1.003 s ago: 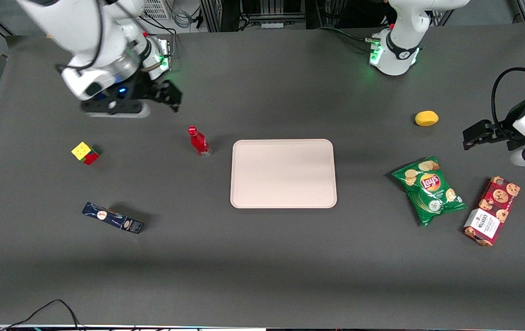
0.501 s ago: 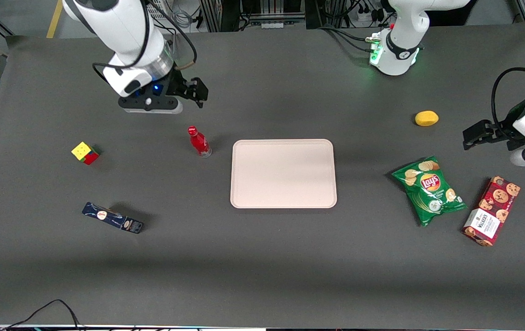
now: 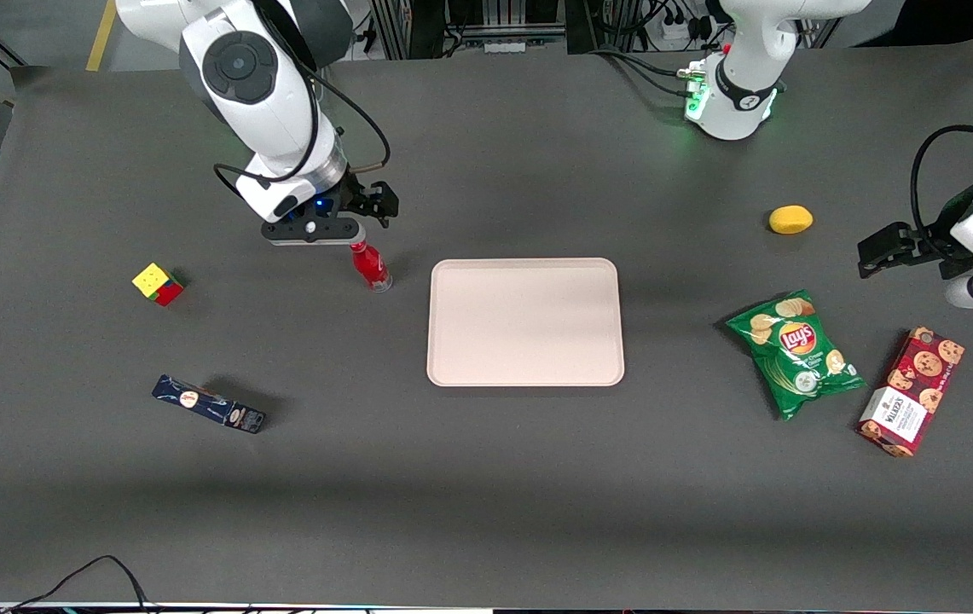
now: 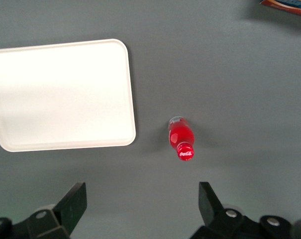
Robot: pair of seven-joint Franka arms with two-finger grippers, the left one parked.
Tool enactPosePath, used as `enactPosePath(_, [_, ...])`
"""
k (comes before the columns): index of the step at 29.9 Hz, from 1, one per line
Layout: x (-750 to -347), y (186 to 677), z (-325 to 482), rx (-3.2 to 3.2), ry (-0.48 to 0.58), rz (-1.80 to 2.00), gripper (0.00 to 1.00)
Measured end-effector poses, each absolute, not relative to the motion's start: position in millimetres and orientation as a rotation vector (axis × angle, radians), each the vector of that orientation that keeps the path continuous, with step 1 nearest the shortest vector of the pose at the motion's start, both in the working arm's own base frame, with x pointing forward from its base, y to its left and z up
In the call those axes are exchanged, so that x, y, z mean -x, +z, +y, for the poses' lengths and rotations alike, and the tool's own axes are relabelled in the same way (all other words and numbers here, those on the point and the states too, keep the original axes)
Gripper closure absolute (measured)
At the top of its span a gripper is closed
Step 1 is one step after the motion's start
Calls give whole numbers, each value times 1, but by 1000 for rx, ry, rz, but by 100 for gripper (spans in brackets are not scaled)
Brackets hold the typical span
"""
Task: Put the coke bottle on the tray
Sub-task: 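Move the right gripper over the red Coca-Cola bottle, then lower the right gripper around the bottle and close it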
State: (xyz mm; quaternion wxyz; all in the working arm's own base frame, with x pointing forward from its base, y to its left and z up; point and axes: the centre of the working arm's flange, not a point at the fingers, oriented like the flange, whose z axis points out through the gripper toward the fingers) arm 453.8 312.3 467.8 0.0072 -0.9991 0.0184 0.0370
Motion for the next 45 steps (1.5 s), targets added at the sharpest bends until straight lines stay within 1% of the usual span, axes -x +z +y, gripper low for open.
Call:
enactPosePath(5, [-454, 446, 308, 3126, 76, 16, 0])
enactPosePath(23, [-451, 387, 294, 3118, 23, 4, 0])
enactPosePath(31, [-442, 356, 287, 3155, 46, -36, 0])
enactPosePath(45, [-432, 332, 281, 3159, 57, -42, 0])
